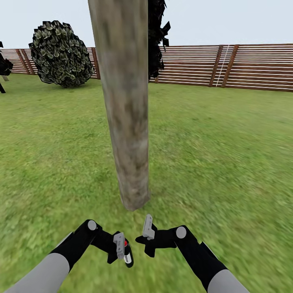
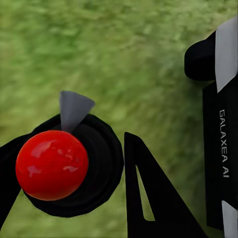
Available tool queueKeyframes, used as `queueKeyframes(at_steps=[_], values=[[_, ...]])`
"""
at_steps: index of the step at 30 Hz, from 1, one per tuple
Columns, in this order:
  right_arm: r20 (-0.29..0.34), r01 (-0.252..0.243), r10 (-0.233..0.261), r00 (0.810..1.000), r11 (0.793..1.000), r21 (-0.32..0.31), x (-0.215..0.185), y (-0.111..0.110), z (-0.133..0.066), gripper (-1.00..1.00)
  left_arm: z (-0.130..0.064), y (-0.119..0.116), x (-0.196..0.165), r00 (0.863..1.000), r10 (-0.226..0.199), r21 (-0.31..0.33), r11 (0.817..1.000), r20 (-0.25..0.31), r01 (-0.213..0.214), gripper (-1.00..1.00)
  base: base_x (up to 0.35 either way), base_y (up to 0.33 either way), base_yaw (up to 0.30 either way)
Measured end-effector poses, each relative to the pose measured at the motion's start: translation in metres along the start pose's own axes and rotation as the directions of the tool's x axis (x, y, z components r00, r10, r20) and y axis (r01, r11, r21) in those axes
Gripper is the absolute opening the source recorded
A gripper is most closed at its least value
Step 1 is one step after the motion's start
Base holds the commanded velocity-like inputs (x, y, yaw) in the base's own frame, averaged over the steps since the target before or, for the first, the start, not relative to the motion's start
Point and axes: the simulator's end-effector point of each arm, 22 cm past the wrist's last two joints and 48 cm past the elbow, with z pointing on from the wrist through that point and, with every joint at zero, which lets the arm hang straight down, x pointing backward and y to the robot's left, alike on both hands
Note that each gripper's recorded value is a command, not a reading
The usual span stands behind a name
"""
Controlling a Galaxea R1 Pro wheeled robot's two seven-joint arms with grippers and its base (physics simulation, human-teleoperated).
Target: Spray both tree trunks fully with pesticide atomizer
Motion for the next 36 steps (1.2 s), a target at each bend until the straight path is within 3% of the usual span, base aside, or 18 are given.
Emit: queueKeyframes(at_steps=[18, 36], values=[[0.000, 0.000, 0.000, 1.000, 1.000, 0.000, 0.000, 0.000, 0.000, -1.00, 0.004, 0.000, -0.019, 0.999, -0.002, 0.003, 1.000, 0.051, 0.002, -1.00, 0.000, 0.000, 0.000], [0.000, 0.000, 0.000, 1.000, 1.000, 0.000, 0.000, 0.000, 0.000, -1.00, 0.005, -0.008, -0.023, 0.998, 0.003, 0.038, 0.999, 0.057, -0.005, -1.00, 0.000, 0.000, 0.000]])
